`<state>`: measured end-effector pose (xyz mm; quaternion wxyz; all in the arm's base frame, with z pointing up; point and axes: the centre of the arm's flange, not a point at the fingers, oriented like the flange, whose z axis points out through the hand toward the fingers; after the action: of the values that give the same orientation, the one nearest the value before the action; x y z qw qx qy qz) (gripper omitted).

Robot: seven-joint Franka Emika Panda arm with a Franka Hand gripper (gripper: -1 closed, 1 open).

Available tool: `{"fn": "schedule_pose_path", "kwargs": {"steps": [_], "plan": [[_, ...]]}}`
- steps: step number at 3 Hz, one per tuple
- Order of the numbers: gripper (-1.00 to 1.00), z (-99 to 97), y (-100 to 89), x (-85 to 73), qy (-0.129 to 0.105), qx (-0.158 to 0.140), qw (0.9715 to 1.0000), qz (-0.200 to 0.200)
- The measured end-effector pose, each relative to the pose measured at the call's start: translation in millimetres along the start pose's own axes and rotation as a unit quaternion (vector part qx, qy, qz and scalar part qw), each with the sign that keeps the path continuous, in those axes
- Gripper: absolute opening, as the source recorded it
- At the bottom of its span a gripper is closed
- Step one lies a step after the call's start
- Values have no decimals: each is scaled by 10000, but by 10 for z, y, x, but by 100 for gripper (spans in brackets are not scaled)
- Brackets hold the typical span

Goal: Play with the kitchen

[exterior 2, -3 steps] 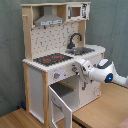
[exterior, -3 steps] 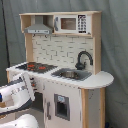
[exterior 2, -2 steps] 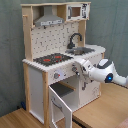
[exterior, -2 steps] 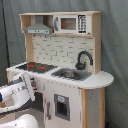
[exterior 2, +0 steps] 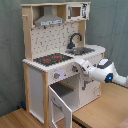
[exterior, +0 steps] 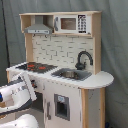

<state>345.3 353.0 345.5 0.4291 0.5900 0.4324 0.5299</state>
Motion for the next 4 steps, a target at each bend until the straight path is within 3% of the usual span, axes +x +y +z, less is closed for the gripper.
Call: {"fn": "schedule_pose_path", "kwargs": {"steps": [1, 2, 3, 4], "plan": [[-100, 0, 3, 9, -3, -25, 9985, -548], [-100, 0, 6, 20, -15, -52, 9932, -1166], [-100, 0, 8, 29, -23, -65, 9857, -1683], [-100, 0, 9, 40, -34, -80, 9748, -2229]]}}
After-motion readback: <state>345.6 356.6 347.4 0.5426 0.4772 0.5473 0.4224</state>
